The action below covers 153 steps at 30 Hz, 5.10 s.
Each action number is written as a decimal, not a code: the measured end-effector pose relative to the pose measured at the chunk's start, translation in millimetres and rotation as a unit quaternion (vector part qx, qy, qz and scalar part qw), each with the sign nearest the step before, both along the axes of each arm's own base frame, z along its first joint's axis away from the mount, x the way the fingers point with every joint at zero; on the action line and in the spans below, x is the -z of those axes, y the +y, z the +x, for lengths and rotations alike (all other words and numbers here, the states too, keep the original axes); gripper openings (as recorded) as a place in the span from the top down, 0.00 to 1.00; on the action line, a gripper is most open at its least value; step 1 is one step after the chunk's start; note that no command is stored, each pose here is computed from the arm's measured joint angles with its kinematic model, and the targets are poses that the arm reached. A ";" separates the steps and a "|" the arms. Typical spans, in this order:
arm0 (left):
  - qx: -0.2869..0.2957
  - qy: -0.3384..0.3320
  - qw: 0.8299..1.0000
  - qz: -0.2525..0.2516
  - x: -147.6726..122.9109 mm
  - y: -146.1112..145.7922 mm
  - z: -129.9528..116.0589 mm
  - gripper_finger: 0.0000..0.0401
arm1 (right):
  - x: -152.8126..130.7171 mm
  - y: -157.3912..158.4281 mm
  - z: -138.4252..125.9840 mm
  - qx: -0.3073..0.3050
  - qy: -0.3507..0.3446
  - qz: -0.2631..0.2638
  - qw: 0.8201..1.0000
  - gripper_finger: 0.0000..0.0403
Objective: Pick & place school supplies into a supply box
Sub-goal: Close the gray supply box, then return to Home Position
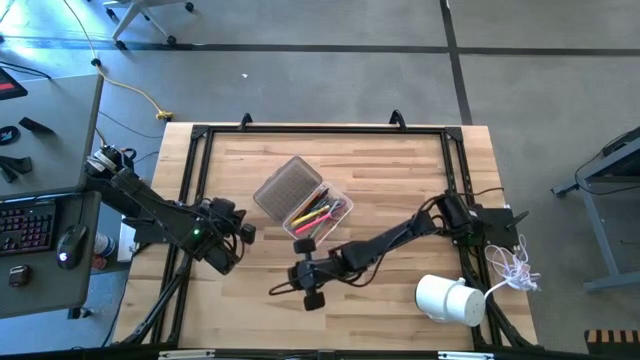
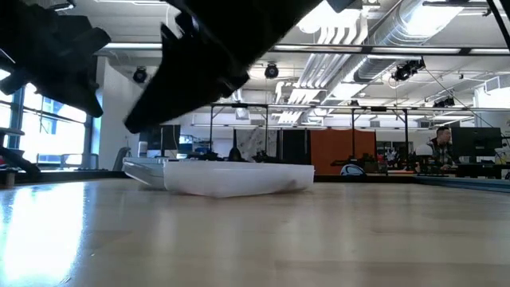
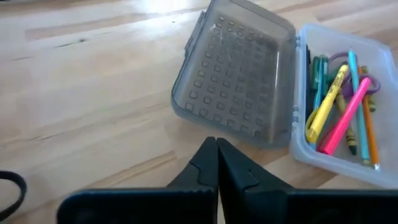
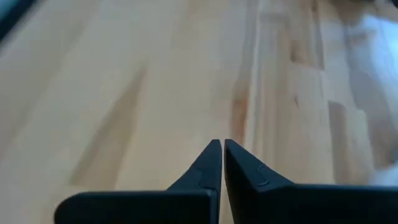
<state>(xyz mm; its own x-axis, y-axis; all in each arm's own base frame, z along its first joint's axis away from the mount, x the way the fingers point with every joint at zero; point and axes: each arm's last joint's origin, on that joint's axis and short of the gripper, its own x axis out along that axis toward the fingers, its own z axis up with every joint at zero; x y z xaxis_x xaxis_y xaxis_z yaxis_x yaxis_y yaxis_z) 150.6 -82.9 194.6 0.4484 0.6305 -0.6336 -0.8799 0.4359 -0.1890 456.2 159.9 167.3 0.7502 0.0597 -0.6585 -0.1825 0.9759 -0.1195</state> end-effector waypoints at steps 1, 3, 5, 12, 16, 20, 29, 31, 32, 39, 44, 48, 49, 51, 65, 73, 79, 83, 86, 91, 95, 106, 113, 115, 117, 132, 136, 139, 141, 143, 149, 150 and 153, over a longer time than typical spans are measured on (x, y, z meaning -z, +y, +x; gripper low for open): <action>-0.006 -0.005 1.000 0.000 0.8 1.0 0.2 0.92 | 0.9 -0.6 -1.4 0.007 0.007 -0.009 1.000 1.00; -0.022 -0.001 1.000 -0.002 3.1 5.6 0.8 0.92 | 0.3 -2.6 -5.2 0.013 0.026 -0.022 0.999 0.99; -0.042 0.006 0.999 -0.002 5.7 12.6 2.2 0.94 | -4.3 -5.4 -11.2 0.015 0.050 -0.031 0.998 0.99; -0.175 0.071 0.981 -0.052 22.8 54.8 3.3 0.93 | -22.4 -17.4 -30.7 0.098 0.098 -0.071 0.988 1.00; -0.208 0.131 0.964 -0.100 38.6 77.9 0.7 0.94 | -29.9 -23.4 -46.9 0.097 0.157 -0.102 0.978 0.99; -0.212 0.127 0.963 -0.105 48.9 95.0 2.9 0.96 | -31.3 -33.7 -60.4 0.089 0.209 -0.104 0.968 1.00; -0.169 0.057 0.979 -0.102 53.2 117.4 22.4 0.94 | 1.8 -86.3 -70.7 0.076 0.186 0.000 0.980 1.00; -0.164 0.043 0.981 -0.097 51.9 122.0 26.1 0.95 | 7.1 -104.0 -77.4 0.120 0.194 0.018 0.973 1.00; -0.161 0.039 0.982 -0.095 51.2 124.5 27.4 0.96 | 10.2 -111.6 -82.5 0.141 0.202 0.024 0.969 1.00; -0.172 0.022 0.978 -0.114 49.5 146.6 28.3 0.94 | 39.8 -130.4 -109.5 0.165 0.219 0.055 0.960 1.00; -0.149 0.012 0.979 -0.139 48.5 155.3 30.1 0.94 | 49.4 -143.3 -114.5 0.191 0.190 0.068 0.961 1.00; -0.132 -0.012 0.980 -0.147 46.6 156.4 34.6 0.97 | 49.7 -153.9 -111.5 0.191 0.159 0.083 0.965 1.00; -0.124 -0.017 0.981 -0.147 45.8 156.7 36.2 0.96 | 49.6 -155.5 -110.5 0.187 0.155 0.087 0.966 1.00; -0.105 -0.029 0.983 -0.151 44.3 156.9 39.3 0.96 | 49.4 -157.4 -109.0 0.187 0.146 0.088 0.967 1.00; -0.021 -0.065 0.989 -0.133 37.6 142.2 54.4 0.95 | 48.0 -161.8 -104.3 0.179 0.116 0.075 0.974 1.00; -0.006 -0.097 0.988 -0.119 21.4 139.3 64.3 0.97 | 48.0 -161.3 -104.5 0.184 0.119 0.088 0.972 1.00; 0.053 -0.146 0.983 -0.101 -14.5 140.2 82.1 0.95 | 47.5 -161.4 -104.1 0.190 0.117 0.093 0.970 1.00; 0.143 -0.165 0.970 -0.109 -40.6 130.9 95.7 0.97 | 46.3 -161.8 -102.6 0.193 0.110 0.091 0.971 1.00; 0.191 -0.159 0.963 -0.104 -53.6 116.9 103.6 0.97 | 45.3 -163.7 -101.2 0.203 0.099 0.083 0.971 1.00; 0.239 -0.173 0.952 -0.085 -71.5 88.4 111.8 0.96 | 44.7 -166.0 -101.0 0.233 0.086 0.052 0.967 1.00; 0.245 -0.167 0.953 -0.068 -71.7 71.4 111.1 0.96 | 44.6 -163.7 -100.8 0.237 0.086 0.063 0.966 1.00; 0.216 -0.128 0.967 -0.050 -59.6 52.4 110.0 0.95 | 41.8 -123.7 -108.7 0.176 0.133 0.130 0.967 1.00; 0.204 -0.087 0.973 -0.066 -29.1 47.9 128.8 0.96 | -13.7 -112.5 -116.5 0.146 0.021 0.043 0.988 1.00; 0.197 -0.077 0.975 -0.074 -18.0 47.2 134.0 0.95 | -27.8 -118.1 -118.6 0.165 -0.014 0.004 0.986 1.00; 0.198 -0.081 0.973 -0.083 -9.1 45.8 142.6 0.95 | -39.2 -129.8 -119.8 0.195 -0.041 -0.023 0.980 1.00; 0.224 -0.063 0.965 -0.119 22.6 40.5 160.3 0.95 | -8.4 -223.6 -110.1 0.335 -0.025 0.046 0.941 1.00; 0.224 -0.059 0.966 -0.118 23.3 40.6 159.8 0.95 | 9.8 -224.6 -105.0 0.339 -0.007 0.040 0.940 1.00; 0.223 -0.058 0.966 -0.118 23.4 40.6 159.6 0.93 | 17.5 -225.0 -101.9 0.347 -0.003 0.049 0.936 1.00; 0.223 -0.057 0.966 -0.117 23.5 40.7 159.6 0.93 | 21.1 -225.0 -101.3 0.354 -0.001 0.051 0.934 1.00; 0.223 -0.057 0.966 -0.117 23.5 40.7 159.6 0.93 | 20.9 -224.6 -101.0 0.353 -0.003 0.047 0.934 1.00; 0.239 -0.081 0.961 -0.109 14.9 40.3 160.0 0.95 | -2.5 -216.2 -104.8 0.315 -0.033 0.048 0.947 1.00; 0.250 -0.095 0.957 -0.110 9.5 39.8 160.4 0.94 | -10.8 -213.1 -105.5 0.306 -0.046 0.046 0.950 1.00; 0.273 -0.109 0.951 -0.100 -5.4 40.0 155.7 0.91 | -36.5 -201.5 -110.7 0.277 -0.077 0.034 0.957 1.00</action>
